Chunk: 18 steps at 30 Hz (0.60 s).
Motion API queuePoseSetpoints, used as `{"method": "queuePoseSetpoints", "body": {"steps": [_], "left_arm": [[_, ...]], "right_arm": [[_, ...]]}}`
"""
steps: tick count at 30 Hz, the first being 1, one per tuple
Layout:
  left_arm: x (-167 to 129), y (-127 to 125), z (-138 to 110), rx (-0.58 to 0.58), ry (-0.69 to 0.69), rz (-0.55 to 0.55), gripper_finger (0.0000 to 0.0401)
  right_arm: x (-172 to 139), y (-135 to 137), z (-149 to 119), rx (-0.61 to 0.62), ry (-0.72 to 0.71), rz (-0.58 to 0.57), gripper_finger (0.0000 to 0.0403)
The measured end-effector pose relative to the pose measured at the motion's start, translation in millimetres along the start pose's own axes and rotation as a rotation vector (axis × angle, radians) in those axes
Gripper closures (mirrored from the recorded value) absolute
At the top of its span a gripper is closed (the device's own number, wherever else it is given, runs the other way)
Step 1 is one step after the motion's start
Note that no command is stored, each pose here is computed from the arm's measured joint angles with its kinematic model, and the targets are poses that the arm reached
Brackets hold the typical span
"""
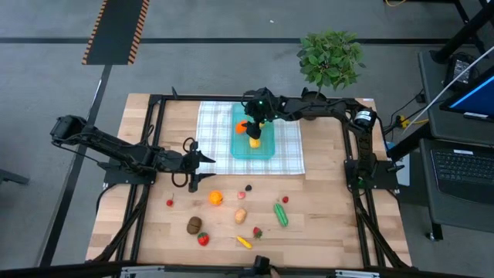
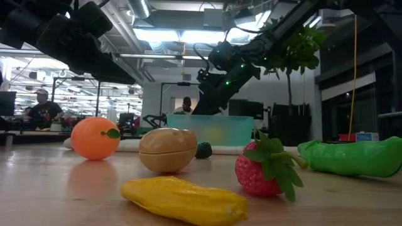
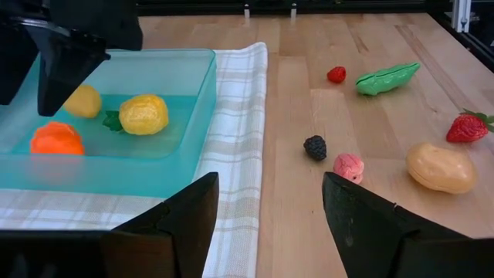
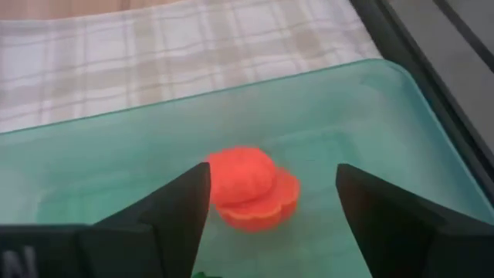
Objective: Pick and placing Produce into tupperware
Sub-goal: Put the orange into the green bin
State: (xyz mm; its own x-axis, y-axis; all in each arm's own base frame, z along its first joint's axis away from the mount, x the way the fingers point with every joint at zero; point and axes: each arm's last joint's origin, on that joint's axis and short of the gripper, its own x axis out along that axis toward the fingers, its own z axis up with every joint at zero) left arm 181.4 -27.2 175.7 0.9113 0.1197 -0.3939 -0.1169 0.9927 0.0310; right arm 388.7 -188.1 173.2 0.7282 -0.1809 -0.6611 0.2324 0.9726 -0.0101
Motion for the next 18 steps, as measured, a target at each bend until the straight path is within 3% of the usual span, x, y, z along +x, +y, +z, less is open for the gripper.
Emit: {"method": "queuePoseSetpoints", "body": {"steps": [6, 13, 18], "left_arm": [[0.0, 0.0, 0.0, 0.0, 0.0, 0.0, 0.0182], [-0.1, -0.2, -0.2, 0.004, 0.002, -0.001, 0.0178], [-0.4, -1.4, -0.4, 0.008, 0.002, -0.009, 0.0183]], "right_arm": [[-7.9, 1.0, 3.6, 0.028, 0.002, 0.013, 0.0117], [-40.6, 16.8, 22.0, -0.011, -0.119, 0.085, 0.0116], [-66.7, 41.3, 6.5, -0.065, -0.223, 0.115, 0.0115]]}}
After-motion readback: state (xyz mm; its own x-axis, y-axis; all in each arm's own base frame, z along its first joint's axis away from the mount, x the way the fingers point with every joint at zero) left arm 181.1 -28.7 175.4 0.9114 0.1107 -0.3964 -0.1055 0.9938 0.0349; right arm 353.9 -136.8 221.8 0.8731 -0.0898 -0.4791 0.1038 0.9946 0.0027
